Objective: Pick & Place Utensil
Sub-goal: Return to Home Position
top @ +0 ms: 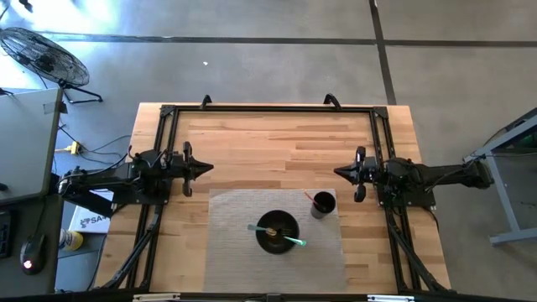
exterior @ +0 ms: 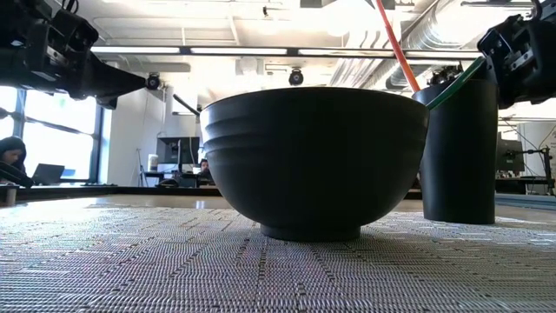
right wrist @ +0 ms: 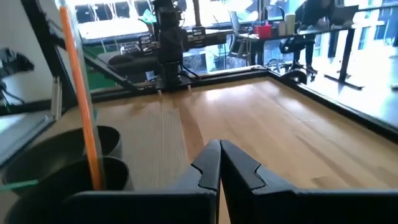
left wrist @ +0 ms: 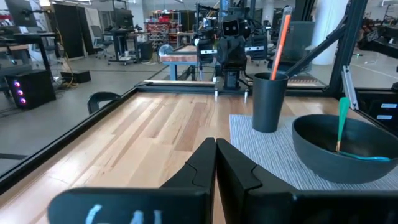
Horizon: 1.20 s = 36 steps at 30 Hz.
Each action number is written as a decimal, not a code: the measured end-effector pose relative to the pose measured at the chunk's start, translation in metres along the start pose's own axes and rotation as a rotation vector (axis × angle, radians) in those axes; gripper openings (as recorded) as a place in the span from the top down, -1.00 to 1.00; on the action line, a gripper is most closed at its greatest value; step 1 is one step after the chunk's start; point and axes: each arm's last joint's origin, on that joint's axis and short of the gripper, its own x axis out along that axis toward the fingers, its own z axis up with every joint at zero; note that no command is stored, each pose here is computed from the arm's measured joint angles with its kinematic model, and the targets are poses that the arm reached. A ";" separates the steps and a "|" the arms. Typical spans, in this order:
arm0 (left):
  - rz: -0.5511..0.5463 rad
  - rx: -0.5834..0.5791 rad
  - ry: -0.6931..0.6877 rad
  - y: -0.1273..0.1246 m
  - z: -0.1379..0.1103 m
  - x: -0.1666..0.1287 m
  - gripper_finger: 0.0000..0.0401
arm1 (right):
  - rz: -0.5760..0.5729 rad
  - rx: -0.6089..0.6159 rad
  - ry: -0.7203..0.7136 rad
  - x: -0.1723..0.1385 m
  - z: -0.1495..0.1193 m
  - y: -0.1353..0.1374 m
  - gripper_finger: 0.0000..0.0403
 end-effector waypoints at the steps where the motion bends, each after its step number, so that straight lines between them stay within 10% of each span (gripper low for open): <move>1: 0.000 0.000 0.000 0.000 0.000 0.000 0.96 | 0.000 -0.013 0.000 0.000 0.000 0.000 1.00; 36: -0.002 0.001 -0.002 0.000 0.000 0.000 0.96 | -0.001 -0.036 0.003 0.000 0.000 0.000 1.00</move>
